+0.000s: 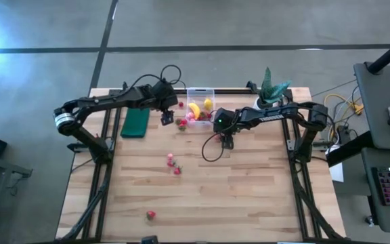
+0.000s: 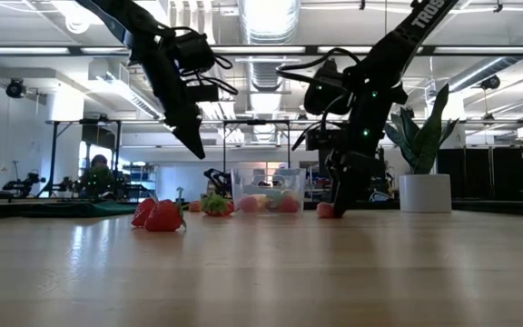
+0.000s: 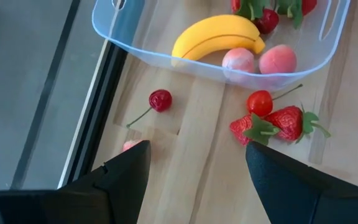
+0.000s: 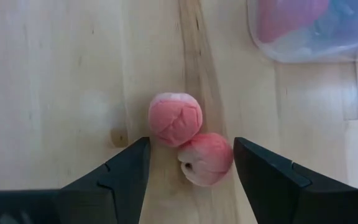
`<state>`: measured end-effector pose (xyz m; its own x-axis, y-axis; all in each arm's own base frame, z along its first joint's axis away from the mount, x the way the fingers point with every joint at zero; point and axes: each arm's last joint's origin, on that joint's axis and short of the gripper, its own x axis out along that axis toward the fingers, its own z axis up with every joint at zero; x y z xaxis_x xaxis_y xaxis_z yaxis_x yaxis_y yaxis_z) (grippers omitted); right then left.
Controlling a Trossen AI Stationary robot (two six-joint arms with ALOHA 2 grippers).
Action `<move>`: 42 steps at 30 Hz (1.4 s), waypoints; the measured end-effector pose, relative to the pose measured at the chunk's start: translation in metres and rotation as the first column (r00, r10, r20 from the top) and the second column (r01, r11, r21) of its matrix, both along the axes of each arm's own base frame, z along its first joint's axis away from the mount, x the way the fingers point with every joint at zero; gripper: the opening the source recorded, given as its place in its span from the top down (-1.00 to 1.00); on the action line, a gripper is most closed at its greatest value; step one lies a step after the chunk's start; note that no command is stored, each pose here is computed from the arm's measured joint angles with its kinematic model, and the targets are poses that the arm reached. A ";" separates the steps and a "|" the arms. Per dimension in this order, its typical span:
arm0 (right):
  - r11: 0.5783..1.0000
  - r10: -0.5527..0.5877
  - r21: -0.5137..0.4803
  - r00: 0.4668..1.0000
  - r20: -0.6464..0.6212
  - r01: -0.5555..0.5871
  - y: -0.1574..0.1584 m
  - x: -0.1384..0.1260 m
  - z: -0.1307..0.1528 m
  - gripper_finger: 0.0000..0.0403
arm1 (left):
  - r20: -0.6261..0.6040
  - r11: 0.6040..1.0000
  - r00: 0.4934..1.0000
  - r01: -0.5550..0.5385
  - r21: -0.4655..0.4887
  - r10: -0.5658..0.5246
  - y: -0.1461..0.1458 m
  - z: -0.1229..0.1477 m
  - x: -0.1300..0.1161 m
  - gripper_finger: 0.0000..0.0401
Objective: Pick and placing Produce into tupperware
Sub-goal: Put the pink peach into the transparent bin
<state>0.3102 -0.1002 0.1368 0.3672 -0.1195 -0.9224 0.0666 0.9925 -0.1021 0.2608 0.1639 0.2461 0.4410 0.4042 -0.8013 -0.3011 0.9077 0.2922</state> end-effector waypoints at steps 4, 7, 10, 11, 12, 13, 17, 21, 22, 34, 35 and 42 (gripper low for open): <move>1.000 -0.003 0.001 1.000 -0.001 0.003 0.000 0.000 0.000 -0.10 | -0.004 1.000 1.000 0.001 0.000 -0.001 0.000 0.000 0.000 -0.24; 1.000 -0.003 0.002 1.000 -0.003 0.003 0.000 0.000 0.000 -0.05 | -0.010 1.000 1.000 0.014 0.008 -0.014 0.001 0.000 0.000 -0.24; 1.000 -0.003 0.004 1.000 -0.011 0.003 0.000 -0.001 0.000 0.06 | -0.012 1.000 1.000 0.017 0.010 -0.016 0.001 0.000 -0.001 -0.24; 1.000 -0.003 0.007 1.000 -0.018 0.003 0.001 -0.002 0.000 0.10 | -0.011 1.000 1.000 0.016 0.010 -0.016 0.001 0.000 -0.001 -0.24; 1.000 -0.003 0.010 1.000 -0.028 0.003 0.001 -0.003 0.000 0.14 | -0.008 1.000 1.000 0.016 0.012 -0.016 0.001 0.001 0.000 -0.24; 1.000 -0.003 0.011 0.999 -0.033 0.003 0.001 -0.003 0.001 0.18 | -0.004 1.000 1.000 0.016 0.015 -0.016 0.002 0.001 0.000 -0.24; 1.000 -0.003 0.013 0.999 -0.041 0.004 0.000 -0.001 0.008 0.32 | -0.002 1.000 1.000 0.016 0.016 -0.016 0.002 0.001 0.000 -0.24; 0.999 -0.031 0.015 0.999 -0.015 0.031 -0.003 0.009 0.023 0.42 | 0.013 1.000 1.000 0.015 0.026 -0.016 0.002 0.002 0.001 -0.24; 0.999 -0.030 0.012 1.000 -0.004 0.030 -0.004 0.011 0.027 0.45 | 0.013 1.000 1.000 0.015 0.026 -0.016 0.002 0.002 0.001 -0.24; 0.992 -0.097 0.063 0.989 -0.111 0.105 0.000 -0.002 0.018 0.44 | 0.011 1.000 1.000 0.008 0.018 -0.008 0.002 0.002 0.001 -0.24; 0.990 -0.113 0.069 0.987 -0.116 0.121 0.000 -0.004 0.015 0.40 | 0.011 1.000 1.000 0.008 0.018 -0.008 0.002 0.002 0.001 -0.24; 0.990 -0.135 0.035 0.985 -0.109 0.140 0.001 -0.003 0.014 0.08 | 0.012 1.000 1.000 0.007 0.018 -0.007 0.002 0.002 0.001 -0.24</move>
